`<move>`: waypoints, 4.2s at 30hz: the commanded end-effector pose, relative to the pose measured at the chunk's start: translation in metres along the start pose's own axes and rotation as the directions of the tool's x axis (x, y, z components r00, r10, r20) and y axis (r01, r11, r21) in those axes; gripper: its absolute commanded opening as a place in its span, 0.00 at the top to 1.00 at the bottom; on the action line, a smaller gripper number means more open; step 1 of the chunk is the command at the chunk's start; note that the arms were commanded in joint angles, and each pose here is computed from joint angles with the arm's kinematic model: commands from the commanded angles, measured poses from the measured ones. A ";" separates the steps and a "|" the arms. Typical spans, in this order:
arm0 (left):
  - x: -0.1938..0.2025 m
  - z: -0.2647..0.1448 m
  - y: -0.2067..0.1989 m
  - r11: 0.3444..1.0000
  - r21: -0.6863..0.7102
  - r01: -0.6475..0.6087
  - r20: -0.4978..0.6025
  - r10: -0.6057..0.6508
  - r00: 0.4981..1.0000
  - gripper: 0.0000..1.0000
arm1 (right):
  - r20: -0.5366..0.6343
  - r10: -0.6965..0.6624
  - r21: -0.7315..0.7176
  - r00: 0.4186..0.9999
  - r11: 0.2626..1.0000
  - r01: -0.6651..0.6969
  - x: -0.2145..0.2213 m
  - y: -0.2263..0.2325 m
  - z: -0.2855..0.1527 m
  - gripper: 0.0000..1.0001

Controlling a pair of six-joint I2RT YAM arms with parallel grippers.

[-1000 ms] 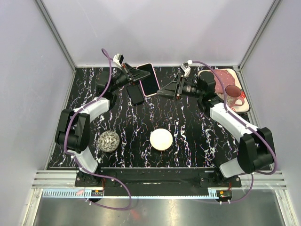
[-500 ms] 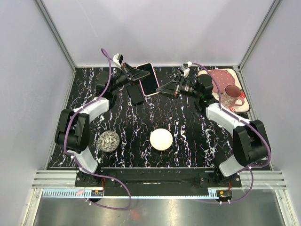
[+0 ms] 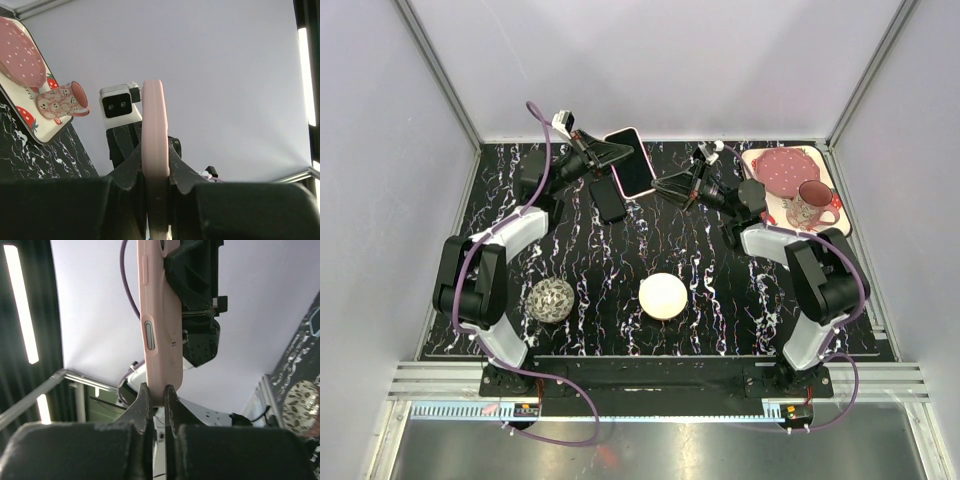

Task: Take the phone out of the phone case
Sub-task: Remove the phone case from the phone.

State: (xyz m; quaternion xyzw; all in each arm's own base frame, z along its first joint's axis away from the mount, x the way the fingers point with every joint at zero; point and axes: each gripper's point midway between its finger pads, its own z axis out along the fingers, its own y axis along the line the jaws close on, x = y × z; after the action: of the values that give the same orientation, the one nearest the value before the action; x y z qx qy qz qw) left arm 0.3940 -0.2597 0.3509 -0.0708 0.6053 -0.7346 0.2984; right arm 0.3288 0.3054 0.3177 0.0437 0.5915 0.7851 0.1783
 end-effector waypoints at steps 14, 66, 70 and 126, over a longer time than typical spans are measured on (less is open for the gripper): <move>0.046 -0.027 -0.188 0.871 0.445 -0.205 -0.008 0.234 0.972 1.00 | 0.098 0.304 -0.364 0.948 0.897 -0.250 -0.024 0.073 0.019 1.00; 0.090 -0.064 -0.328 0.672 0.732 -0.110 0.006 0.155 0.988 1.00 | 0.069 0.296 -0.167 0.953 0.945 -0.282 -0.005 0.000 0.059 1.00; 0.092 -0.049 -0.307 0.752 0.651 -0.101 -0.020 0.151 0.988 1.00 | 0.133 0.175 0.136 0.976 0.972 -0.193 -0.005 -0.048 0.050 0.87; 0.114 0.041 -0.068 0.989 -0.027 -0.144 -0.259 0.132 0.957 0.06 | 0.134 -0.147 0.267 0.980 0.958 0.107 -0.052 0.007 -0.022 1.00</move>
State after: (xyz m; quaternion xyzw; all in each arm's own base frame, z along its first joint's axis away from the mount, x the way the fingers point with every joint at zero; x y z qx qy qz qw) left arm 0.3384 -0.3462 0.3903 -0.0334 0.6284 -0.7262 0.2769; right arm 0.3364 0.2854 0.3471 0.0026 0.6429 0.7319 0.2258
